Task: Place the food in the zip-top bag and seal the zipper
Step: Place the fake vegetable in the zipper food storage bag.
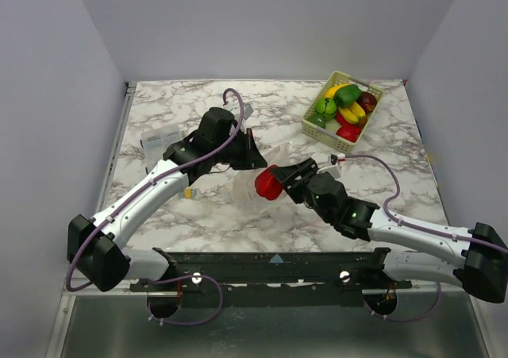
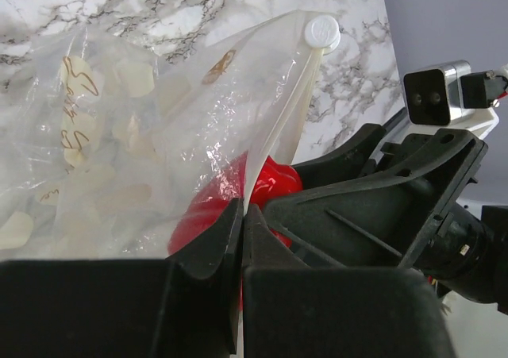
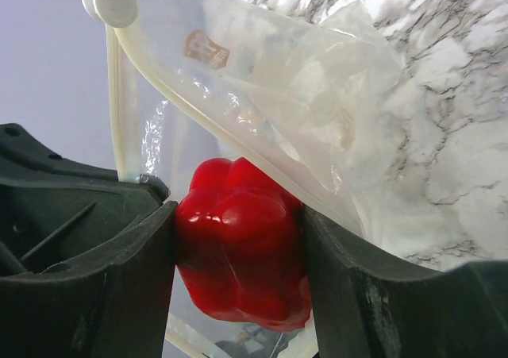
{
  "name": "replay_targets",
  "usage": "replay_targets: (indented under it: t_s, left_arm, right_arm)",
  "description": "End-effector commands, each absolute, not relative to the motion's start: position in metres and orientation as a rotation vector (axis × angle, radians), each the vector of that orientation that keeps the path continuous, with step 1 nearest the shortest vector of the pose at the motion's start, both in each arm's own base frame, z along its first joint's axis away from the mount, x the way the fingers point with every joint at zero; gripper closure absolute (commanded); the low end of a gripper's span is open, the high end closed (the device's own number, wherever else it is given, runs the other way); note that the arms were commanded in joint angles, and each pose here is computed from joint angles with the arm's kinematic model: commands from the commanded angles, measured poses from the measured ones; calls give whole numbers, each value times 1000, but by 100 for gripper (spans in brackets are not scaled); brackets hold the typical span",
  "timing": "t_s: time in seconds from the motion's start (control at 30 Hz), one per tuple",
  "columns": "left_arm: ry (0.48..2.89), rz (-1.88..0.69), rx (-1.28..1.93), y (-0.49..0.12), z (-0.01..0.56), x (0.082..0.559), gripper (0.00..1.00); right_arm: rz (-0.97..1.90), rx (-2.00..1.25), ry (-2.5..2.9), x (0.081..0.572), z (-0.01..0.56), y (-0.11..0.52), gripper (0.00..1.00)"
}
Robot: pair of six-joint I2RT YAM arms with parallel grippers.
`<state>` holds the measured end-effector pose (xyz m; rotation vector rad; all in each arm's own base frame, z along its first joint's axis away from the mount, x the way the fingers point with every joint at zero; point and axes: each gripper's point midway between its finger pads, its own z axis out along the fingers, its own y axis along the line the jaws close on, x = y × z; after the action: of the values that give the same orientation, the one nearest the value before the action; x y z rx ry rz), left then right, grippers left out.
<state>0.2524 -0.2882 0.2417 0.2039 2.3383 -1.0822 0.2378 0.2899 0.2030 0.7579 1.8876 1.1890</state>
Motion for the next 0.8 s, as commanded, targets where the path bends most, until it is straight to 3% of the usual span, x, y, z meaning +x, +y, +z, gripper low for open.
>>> replay_targets:
  t_s: [0.0, 0.3, 0.43, 0.6, 0.7, 0.77]
  left_arm:
    - [2273, -1023, 265, -280, 247, 252, 100]
    - [2257, -1041, 291, -280, 246, 247, 100]
    - [2251, -1030, 290, -278, 247, 247, 100]
    - [2249, -1030, 293, -278, 248, 247, 100]
    - [2248, -1026, 291, -277, 248, 248, 100]
    - [2247, -1016, 290, -276, 247, 248, 100]
  right_arm:
    - [1028, 779, 1917, 245, 196, 282, 99]
    - [1030, 690, 1970, 242, 194, 320, 95]
    - [1034, 653, 1975, 241, 195, 323, 74]
    - [1023, 610, 1979, 238, 201, 319, 23]
    - [943, 522, 1991, 238, 209, 314, 11]
    - [866, 446, 2016, 239, 216, 311, 10]
